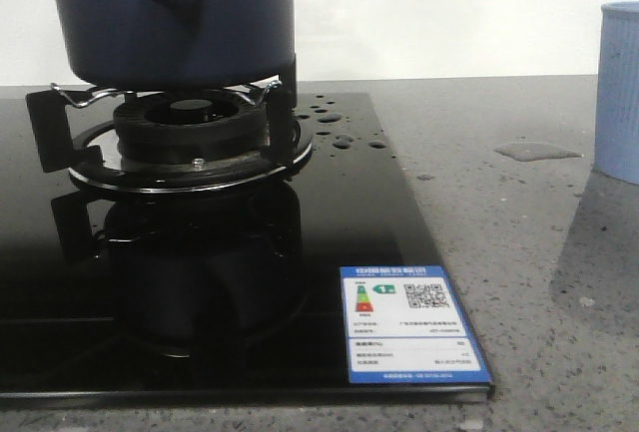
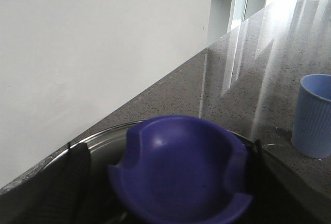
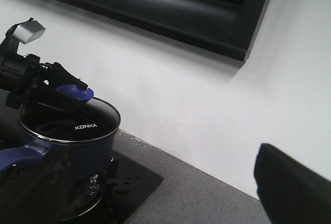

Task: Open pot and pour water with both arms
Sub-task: 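Reach the right gripper to the light blue cup and grasp it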

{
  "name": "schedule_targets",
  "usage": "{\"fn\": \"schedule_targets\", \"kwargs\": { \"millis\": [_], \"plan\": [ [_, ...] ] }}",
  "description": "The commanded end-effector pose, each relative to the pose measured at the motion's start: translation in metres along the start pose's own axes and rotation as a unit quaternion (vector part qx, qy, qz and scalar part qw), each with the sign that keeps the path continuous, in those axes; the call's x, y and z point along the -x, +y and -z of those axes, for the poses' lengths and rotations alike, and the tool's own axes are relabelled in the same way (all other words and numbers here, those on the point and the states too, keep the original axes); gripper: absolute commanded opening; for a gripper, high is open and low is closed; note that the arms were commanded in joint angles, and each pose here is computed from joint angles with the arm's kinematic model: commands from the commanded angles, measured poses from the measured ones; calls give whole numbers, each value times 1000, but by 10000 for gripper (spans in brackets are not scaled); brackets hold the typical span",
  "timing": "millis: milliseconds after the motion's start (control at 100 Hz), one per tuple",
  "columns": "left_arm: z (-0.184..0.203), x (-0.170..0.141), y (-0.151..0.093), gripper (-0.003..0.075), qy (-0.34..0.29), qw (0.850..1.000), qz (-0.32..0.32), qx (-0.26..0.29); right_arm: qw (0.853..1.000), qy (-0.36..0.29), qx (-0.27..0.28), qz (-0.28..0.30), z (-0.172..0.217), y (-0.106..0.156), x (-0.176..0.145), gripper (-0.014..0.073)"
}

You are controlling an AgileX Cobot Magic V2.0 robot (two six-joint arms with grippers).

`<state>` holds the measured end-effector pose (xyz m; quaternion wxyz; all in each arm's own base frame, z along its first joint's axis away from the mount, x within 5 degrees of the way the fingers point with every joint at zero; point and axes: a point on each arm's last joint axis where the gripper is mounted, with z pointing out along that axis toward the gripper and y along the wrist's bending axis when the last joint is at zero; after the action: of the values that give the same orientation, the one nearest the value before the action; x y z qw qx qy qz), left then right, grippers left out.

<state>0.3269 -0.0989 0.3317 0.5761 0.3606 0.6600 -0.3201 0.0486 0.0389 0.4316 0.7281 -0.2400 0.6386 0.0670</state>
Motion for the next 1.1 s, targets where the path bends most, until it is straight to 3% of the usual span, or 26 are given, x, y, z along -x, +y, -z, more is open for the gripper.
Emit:
{"fn": "schedule_targets", "kwargs": {
  "millis": [0,130,400,630,820,950,1090],
  "plan": [
    [3,19,1,529,-42,999,0,11,999,-27,-23,-8,-2,-7,11,636],
    [1,16,2,484,-41,999,4,3,1000,-22,-15,-13,-2,-5,10,636],
    [3,19,-4,296,-56,998,3,-32,1000,-10,-3,-22,-3,-3,6,636],
    [28,47,-9,294,-126,992,0,-31,998,-16,-11,-53,-4,-5,7,636],
    [57,76,-26,294,-165,985,-43,-30,998,14,5,-66,-12,-4,-6,636],
    [70,92,-45,294,-182,981,-51,-42,997,26,-33,-71,-21,-11,-26,636],
    [85,109,-68,294,-197,977,-47,-60,988,28,-125,-81,-30,-24,-66,636]
  ]
}}
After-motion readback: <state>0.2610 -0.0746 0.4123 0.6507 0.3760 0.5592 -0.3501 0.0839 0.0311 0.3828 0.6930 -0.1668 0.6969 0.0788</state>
